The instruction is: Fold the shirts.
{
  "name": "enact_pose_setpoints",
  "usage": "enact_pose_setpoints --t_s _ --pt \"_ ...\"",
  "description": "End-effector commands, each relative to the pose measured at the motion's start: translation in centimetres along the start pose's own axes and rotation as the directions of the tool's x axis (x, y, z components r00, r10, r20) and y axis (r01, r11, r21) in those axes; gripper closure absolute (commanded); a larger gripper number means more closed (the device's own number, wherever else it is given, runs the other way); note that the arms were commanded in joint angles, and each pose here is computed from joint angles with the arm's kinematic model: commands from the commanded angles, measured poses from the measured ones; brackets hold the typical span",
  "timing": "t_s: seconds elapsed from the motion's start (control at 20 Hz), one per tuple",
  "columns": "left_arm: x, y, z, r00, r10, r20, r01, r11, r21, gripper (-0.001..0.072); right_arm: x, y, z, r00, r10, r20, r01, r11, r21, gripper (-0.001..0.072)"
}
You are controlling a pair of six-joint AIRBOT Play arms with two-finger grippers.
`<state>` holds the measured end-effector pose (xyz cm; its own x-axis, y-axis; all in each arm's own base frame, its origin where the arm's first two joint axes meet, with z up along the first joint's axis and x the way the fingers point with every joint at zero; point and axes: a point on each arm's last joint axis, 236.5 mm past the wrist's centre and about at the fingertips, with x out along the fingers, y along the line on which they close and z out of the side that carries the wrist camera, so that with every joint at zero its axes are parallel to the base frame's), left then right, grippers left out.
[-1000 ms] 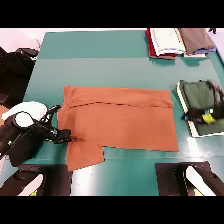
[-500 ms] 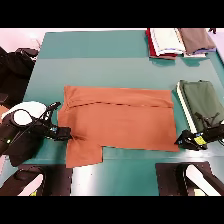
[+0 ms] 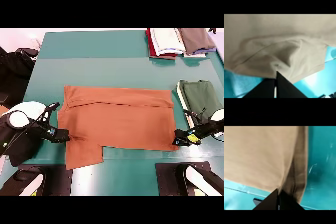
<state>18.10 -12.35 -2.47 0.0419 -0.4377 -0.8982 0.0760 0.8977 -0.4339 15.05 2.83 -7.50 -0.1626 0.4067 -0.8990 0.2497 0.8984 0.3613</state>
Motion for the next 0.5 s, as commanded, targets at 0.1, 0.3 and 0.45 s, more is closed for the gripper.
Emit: enact_pose_setpoints --t_s 0.1,0.3,0.45 --pt "-3.3 -0.7 -1.0 0.998 0.029 0.052 -0.030 0.999 0.021 0.0688 -3.7 1.6 0.7 0.989 -0.024 0.146 0.038 0.995 -0.094 0.0693" --pt "-6.7 -1.0 4.7 0.960 0.070 0.272 -0.089 0.994 0.059 0.0687 -8.3 2.8 4.2 0.963 -0.031 0.267 0.068 0.989 -0.131 0.0694" --pt "-8.2 -0.7 9.4 0.930 0.105 0.352 -0.144 0.986 0.086 0.0687 -10.2 4.0 8.2 0.954 -0.033 0.299 0.089 0.981 -0.174 0.0694"
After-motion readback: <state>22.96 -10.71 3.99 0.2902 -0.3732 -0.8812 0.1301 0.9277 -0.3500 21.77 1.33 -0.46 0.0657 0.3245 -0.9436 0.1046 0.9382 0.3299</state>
